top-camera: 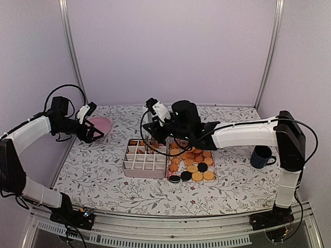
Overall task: Pack the cookies
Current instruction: Place the fake cookies in the empty pocket of the box, then adjust the fake cookies in the empty pocket of the box.
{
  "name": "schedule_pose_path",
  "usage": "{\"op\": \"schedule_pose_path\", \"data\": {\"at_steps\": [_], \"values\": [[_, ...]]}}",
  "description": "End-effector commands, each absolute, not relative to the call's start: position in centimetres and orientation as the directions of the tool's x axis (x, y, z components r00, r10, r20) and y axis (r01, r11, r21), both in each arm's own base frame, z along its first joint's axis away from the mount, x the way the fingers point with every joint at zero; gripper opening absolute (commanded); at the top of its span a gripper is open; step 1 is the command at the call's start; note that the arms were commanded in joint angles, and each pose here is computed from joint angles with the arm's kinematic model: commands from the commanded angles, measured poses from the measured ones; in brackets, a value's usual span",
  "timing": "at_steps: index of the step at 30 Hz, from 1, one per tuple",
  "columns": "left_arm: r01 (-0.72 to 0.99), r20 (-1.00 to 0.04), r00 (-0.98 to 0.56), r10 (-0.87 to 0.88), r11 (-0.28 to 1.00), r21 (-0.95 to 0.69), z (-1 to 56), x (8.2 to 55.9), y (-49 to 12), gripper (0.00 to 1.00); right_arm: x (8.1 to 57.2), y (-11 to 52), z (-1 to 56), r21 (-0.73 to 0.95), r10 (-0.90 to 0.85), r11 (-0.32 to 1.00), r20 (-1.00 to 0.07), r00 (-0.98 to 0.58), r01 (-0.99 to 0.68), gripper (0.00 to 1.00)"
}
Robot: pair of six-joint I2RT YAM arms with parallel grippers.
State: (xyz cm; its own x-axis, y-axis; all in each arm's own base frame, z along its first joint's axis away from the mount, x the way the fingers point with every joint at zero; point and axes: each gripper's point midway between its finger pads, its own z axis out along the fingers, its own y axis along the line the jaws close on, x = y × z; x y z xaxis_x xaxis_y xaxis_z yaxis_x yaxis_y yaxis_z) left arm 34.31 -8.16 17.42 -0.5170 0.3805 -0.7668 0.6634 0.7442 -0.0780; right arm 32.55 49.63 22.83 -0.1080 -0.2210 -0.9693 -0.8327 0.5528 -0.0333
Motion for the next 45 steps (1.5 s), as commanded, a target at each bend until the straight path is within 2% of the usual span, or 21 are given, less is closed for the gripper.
{"op": "schedule_pose_path", "data": {"at_steps": [1,10,19,36,45], "values": [[0.668,-0.787,-0.487,0.379,0.742,-0.056,18.8,34.4,-8.1,0.99,31.9,49.4,29.4,-0.006,-0.085,0.551,-0.995,-0.049,-0.835,0.38],[0.669,-0.788,-0.485,0.38,0.741,-0.054,18.9,34.5,-8.1,0.99,32.4,47.7,31.7,0.104,0.036,0.525,-0.994,-0.1,-0.845,0.36],[0.67,-0.789,-0.479,0.385,0.741,-0.045,19.0,34.5,-8.1,0.99,35.1,46.4,27.4,0.124,-0.012,0.604,-0.986,-0.164,-0.787,0.37],[0.67,-0.789,-0.477,0.387,0.741,-0.042,19.0,34.6,-8.0,0.99,35.3,47.1,22.7,0.18,-0.053,0.59,-0.964,-0.261,-0.787,0.37],[0.672,-0.789,-0.478,0.386,0.739,-0.045,18.9,34.4,-8.1,0.99,34.9,47.5,23.2,0.195,-0.039,0.566,-0.964,-0.262,-0.801,0.34]]}}
